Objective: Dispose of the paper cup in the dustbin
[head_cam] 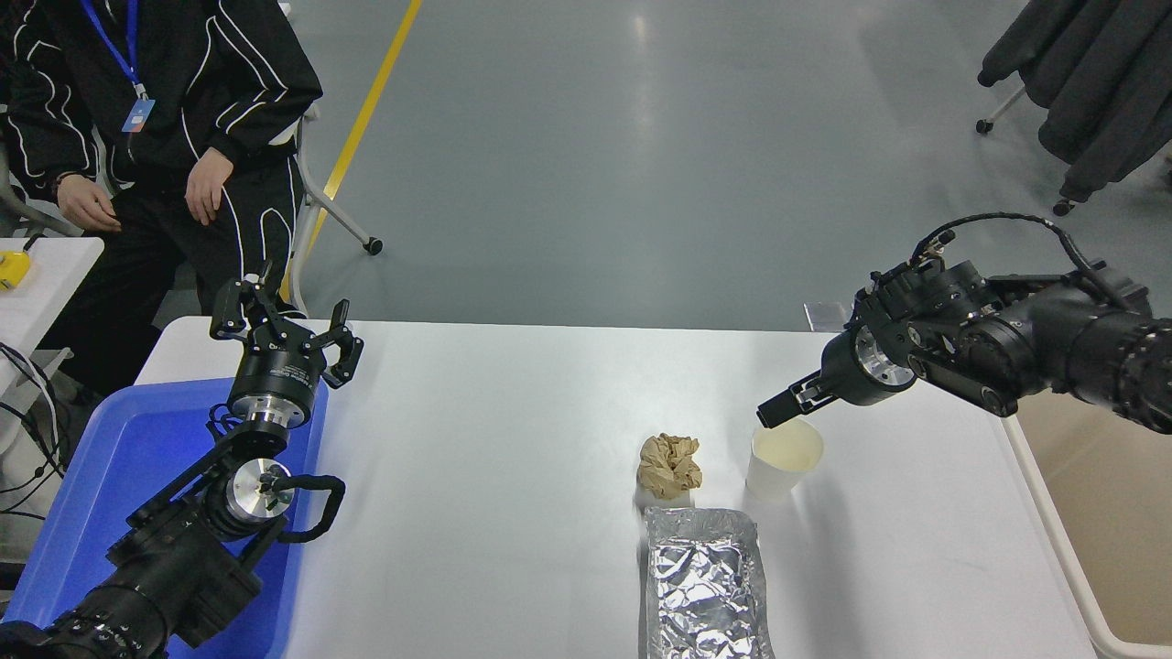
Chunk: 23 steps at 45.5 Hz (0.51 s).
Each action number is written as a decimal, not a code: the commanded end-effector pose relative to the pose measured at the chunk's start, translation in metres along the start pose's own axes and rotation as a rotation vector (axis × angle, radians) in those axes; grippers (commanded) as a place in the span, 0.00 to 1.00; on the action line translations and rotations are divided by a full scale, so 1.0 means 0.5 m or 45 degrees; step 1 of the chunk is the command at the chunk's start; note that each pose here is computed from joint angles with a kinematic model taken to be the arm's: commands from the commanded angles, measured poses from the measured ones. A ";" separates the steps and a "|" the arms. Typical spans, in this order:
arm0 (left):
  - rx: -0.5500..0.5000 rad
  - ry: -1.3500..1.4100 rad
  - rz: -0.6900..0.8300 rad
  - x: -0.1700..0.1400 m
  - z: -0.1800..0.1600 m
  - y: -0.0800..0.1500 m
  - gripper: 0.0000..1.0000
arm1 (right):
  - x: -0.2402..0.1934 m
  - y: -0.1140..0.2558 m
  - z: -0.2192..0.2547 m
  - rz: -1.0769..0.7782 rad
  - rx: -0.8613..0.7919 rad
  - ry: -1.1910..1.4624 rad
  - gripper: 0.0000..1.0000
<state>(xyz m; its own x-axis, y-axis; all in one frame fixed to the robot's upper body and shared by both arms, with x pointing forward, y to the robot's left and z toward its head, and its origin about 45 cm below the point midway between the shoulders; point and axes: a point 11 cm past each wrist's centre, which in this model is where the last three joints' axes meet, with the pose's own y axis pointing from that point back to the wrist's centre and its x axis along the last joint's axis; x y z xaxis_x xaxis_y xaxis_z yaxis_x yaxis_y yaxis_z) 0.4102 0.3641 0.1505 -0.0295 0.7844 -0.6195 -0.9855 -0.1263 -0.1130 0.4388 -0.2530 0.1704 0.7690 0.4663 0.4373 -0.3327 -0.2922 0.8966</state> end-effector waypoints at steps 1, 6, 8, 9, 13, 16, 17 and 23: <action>0.001 0.002 0.000 -0.001 -0.001 0.000 1.00 | -0.020 -0.009 0.003 -0.034 -0.006 0.037 0.94; 0.000 0.000 0.000 0.000 0.000 0.000 1.00 | -0.030 -0.013 0.005 -0.046 -0.005 0.040 0.87; 0.001 0.003 -0.002 -0.002 -0.001 0.000 1.00 | -0.031 -0.015 0.005 -0.040 -0.003 0.044 0.86; 0.000 0.000 0.000 0.000 0.000 0.000 1.00 | -0.031 -0.016 0.004 -0.034 -0.003 0.047 0.86; 0.000 0.000 0.000 0.000 0.000 0.000 1.00 | -0.037 -0.020 0.006 -0.029 -0.003 0.056 0.84; 0.000 0.000 0.000 0.000 0.000 0.000 1.00 | -0.044 -0.021 0.009 -0.043 -0.014 0.070 0.75; 0.000 0.000 0.000 0.000 0.000 0.000 1.00 | -0.046 -0.021 0.011 -0.048 -0.018 0.074 0.72; 0.000 0.000 0.000 0.000 0.000 0.000 1.00 | -0.053 -0.022 0.017 -0.065 -0.034 0.083 0.36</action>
<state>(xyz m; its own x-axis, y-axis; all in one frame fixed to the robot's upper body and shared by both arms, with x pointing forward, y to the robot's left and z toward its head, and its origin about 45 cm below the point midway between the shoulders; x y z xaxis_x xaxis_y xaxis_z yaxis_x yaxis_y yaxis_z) 0.4102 0.3639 0.1505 -0.0292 0.7843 -0.6197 -0.9856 -0.1260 -0.1130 0.4297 -0.2631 0.1541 0.7537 0.5128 0.4110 -0.3149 -0.2672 0.9107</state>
